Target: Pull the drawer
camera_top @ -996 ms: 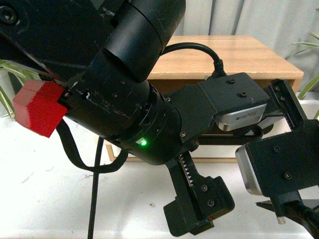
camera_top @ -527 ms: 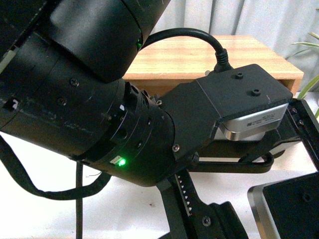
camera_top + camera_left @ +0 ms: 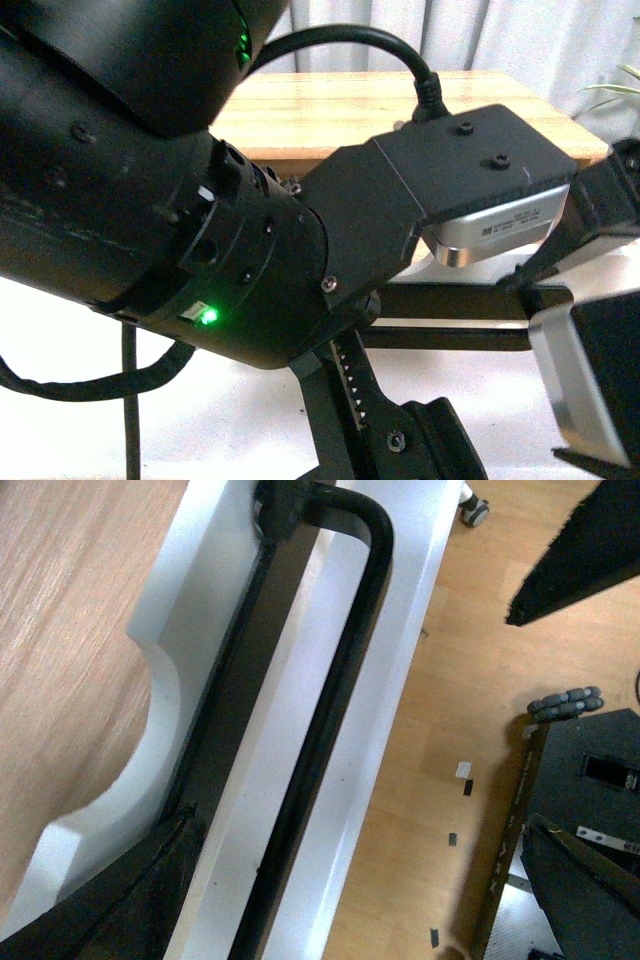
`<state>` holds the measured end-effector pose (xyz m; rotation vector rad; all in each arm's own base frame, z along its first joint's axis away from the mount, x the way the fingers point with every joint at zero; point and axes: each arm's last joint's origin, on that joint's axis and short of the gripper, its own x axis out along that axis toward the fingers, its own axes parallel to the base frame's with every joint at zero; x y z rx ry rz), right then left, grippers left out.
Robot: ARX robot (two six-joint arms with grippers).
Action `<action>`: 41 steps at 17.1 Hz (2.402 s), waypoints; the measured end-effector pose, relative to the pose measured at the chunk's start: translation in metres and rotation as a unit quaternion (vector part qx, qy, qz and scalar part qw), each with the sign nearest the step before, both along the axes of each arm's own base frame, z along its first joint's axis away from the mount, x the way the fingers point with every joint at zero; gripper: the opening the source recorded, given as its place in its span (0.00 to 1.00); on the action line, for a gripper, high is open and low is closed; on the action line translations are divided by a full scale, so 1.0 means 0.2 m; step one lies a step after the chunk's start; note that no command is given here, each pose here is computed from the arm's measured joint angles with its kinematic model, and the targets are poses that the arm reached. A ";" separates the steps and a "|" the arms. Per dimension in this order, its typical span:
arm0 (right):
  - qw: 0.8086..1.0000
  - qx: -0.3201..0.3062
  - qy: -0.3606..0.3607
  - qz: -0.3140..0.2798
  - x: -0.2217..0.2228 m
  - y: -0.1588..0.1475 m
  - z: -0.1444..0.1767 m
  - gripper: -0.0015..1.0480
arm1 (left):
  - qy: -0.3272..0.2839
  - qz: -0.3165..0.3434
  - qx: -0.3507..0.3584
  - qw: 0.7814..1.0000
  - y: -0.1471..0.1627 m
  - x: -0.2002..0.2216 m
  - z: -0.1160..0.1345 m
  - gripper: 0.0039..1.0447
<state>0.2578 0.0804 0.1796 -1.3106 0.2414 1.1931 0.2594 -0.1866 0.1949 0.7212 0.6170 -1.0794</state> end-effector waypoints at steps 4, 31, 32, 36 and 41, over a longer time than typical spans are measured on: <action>0.999 0.031 -0.023 -0.019 0.01 -0.03 0.21 0.94 | 0.011 0.008 -0.058 0.998 0.07 -0.03 0.16 0.94; 0.625 0.578 -0.107 -0.514 -0.45 -0.40 0.22 0.34 | -0.278 0.492 -0.343 0.750 0.93 -0.42 0.19 0.44; 0.627 0.570 -0.097 -0.522 -0.47 -0.40 0.16 0.21 | -0.273 0.497 -0.335 0.752 0.93 -0.45 0.13 0.32; 0.627 0.571 -0.101 -0.520 -0.57 -0.40 0.06 0.02 | -0.278 0.496 -0.335 0.751 0.93 -0.56 0.02 0.01; 0.627 0.570 -0.100 -0.521 -0.66 -0.40 -0.01 0.02 | -0.277 0.497 -0.335 0.751 0.93 -0.65 -0.07 0.01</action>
